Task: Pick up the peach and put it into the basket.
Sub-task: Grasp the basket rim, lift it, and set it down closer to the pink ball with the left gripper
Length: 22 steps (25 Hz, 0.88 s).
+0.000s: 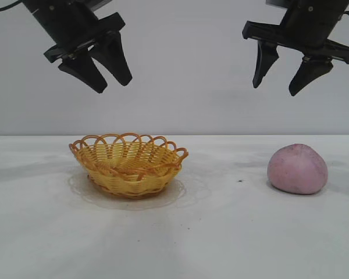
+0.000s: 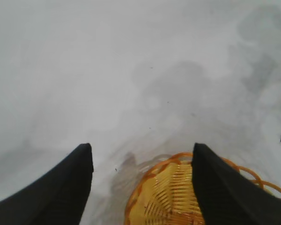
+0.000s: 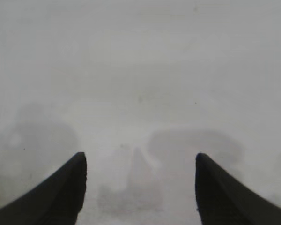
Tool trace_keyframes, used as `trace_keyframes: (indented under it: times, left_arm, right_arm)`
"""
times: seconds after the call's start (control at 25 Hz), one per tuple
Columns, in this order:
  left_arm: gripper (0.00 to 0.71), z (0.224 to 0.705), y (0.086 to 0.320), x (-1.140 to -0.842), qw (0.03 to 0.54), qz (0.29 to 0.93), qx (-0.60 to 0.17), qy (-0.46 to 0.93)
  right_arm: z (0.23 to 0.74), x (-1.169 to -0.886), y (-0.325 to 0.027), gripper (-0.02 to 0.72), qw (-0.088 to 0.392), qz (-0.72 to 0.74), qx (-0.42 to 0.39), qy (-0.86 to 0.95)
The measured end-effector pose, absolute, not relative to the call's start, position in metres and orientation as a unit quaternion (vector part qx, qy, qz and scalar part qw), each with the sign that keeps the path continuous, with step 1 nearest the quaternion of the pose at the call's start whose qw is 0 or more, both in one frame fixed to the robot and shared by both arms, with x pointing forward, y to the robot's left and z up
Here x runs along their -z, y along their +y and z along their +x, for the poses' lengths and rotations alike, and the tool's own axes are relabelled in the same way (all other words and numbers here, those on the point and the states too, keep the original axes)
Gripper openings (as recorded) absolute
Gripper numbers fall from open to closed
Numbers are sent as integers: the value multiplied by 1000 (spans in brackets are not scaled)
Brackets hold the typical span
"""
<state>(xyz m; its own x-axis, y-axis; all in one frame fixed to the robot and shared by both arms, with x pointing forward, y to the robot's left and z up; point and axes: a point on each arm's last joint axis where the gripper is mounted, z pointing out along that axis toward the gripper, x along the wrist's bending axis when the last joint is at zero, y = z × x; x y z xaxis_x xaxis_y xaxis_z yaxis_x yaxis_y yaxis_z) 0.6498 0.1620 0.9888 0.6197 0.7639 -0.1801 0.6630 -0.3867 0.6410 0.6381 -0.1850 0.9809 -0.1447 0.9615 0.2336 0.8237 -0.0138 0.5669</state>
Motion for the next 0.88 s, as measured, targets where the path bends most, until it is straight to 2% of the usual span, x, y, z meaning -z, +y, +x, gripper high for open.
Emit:
trace_keyframes:
  times: [0.32,0.52,0.64,0.88]
  left_arm:
    - [456,660,167,-1017,256,894,-72,360]
    - [456,676,164,-1001,195,915,-9,352]
    - [456,684,158,-985,161,928,4,336]
    - [456,690,135,-962,141,942,14,305]
  right_arm:
    - [638,-981,-185,425,112,644,-302,694]
    - [635,-979,-185,425,102,645,-291,699]
    - [634,-978,-185,425,97,643,-282,705]
    - [632,-977,-186,425,92,642,-272,711]
